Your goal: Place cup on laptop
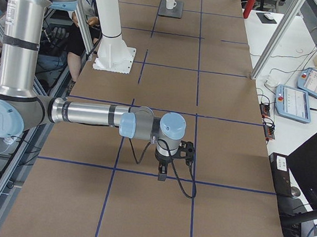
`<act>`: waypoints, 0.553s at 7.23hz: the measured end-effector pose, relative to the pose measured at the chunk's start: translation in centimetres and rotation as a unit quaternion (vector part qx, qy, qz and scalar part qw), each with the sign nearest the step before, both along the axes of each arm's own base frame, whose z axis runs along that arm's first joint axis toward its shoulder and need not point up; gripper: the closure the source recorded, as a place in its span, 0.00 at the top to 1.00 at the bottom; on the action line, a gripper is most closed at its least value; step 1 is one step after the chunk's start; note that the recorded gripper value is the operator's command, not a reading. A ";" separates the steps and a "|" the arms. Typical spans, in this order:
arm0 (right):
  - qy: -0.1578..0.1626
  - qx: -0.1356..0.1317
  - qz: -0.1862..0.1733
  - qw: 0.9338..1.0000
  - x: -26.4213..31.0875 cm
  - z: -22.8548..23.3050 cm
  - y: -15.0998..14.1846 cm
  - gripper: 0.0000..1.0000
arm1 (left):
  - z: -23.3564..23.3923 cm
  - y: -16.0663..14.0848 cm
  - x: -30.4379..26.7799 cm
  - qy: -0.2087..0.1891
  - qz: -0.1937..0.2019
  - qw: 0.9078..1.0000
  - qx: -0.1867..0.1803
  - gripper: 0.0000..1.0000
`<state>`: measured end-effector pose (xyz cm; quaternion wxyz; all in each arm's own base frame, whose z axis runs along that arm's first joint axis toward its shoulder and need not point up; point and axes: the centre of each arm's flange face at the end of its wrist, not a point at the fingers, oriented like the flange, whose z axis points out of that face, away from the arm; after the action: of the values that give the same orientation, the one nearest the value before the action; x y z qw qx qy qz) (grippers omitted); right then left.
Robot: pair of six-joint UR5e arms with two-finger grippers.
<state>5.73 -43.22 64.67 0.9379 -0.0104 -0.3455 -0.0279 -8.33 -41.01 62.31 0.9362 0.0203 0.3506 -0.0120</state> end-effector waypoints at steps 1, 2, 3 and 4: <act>0.000 0.000 0.000 1.000 0.0 0.0 0.0 1.00 | 0.2 0.1 -0.1 -0.006 -0.001 1.000 -0.002 1.00; 0.000 0.000 0.000 1.000 0.0 0.0 0.0 1.00 | 0.5 0.2 -0.2 -0.008 -0.001 1.000 -0.005 1.00; 0.000 0.000 0.000 1.000 0.0 0.0 0.0 1.00 | 1.0 0.3 -0.2 -0.006 -0.001 1.000 -0.016 1.00; 0.000 0.000 0.000 1.000 0.0 0.0 0.0 1.00 | 1.7 0.5 -0.1 0.001 0.000 0.999 -0.041 1.00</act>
<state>5.73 -43.21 64.68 0.9379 -0.0103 -0.3455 -0.0280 -8.39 -40.55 63.99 0.9360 -0.0179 0.3504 -0.0268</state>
